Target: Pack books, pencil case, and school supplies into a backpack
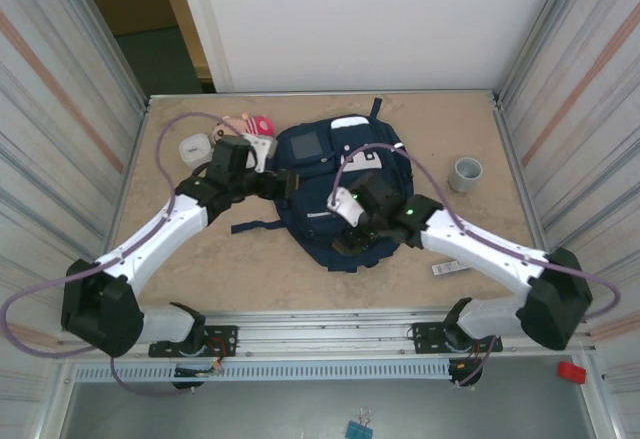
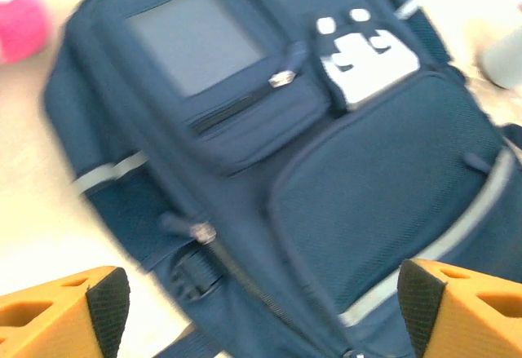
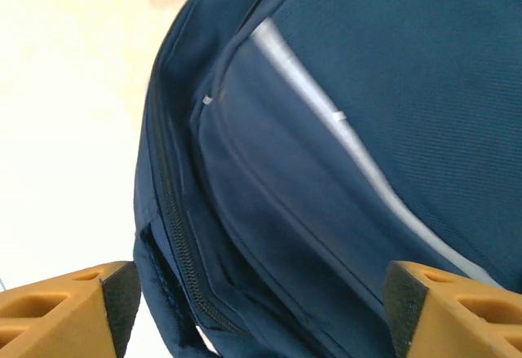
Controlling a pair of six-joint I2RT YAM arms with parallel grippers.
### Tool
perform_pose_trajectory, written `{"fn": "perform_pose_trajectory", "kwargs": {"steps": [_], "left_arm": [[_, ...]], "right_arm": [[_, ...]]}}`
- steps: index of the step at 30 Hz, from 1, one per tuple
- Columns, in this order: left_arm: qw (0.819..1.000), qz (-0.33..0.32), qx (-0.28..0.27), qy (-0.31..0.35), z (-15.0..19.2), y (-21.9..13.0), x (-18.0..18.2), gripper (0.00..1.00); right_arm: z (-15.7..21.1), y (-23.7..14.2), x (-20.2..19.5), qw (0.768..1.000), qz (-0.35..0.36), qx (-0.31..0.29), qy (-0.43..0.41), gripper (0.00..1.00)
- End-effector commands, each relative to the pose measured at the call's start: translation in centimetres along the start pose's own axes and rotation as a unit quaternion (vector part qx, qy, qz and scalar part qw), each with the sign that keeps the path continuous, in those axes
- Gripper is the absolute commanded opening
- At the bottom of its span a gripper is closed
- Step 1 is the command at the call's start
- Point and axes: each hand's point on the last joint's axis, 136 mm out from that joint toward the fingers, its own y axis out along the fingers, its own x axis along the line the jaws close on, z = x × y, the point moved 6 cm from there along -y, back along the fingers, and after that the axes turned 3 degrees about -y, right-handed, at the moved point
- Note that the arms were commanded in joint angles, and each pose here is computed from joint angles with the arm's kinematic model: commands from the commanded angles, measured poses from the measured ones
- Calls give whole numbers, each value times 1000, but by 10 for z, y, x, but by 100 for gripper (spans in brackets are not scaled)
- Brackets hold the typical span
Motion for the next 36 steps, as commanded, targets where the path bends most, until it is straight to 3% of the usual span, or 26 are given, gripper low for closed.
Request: {"fn": "perform_pose_trajectory", "kwargs": {"steps": [1,7,10,14,18,19,24,29,36], "left_arm": [[998,-30,18,-47,21,-8,16,87],[997,-45,23,-54,38,-8,26,87],[998,-49,28,-36,46,-1,30,87],[999,-35,19,15,52,11,32,86],[996,-20,18,81,49,20,31,86],[995,-14,20,98,48,22,30,86],[975,35,47,216,44,31,21,87],[932,88,73,343,42,44,19,87],[903,149,101,391,28,70,32,89]], "right_arm": [[1,19,-10,994,51,17,-96,80],[-16,56,-24,986,99,-11,-136,81],[-21,71,-28,982,108,-20,-153,75],[-28,73,-34,978,121,-26,-170,43],[-42,43,-39,974,120,-52,-185,6],[-45,34,-39,974,114,-61,-186,1],[-58,-17,-40,969,87,-110,-202,0],[-60,-40,-42,966,75,-122,-216,0],[-63,-41,-47,967,72,-127,-210,0]]}}
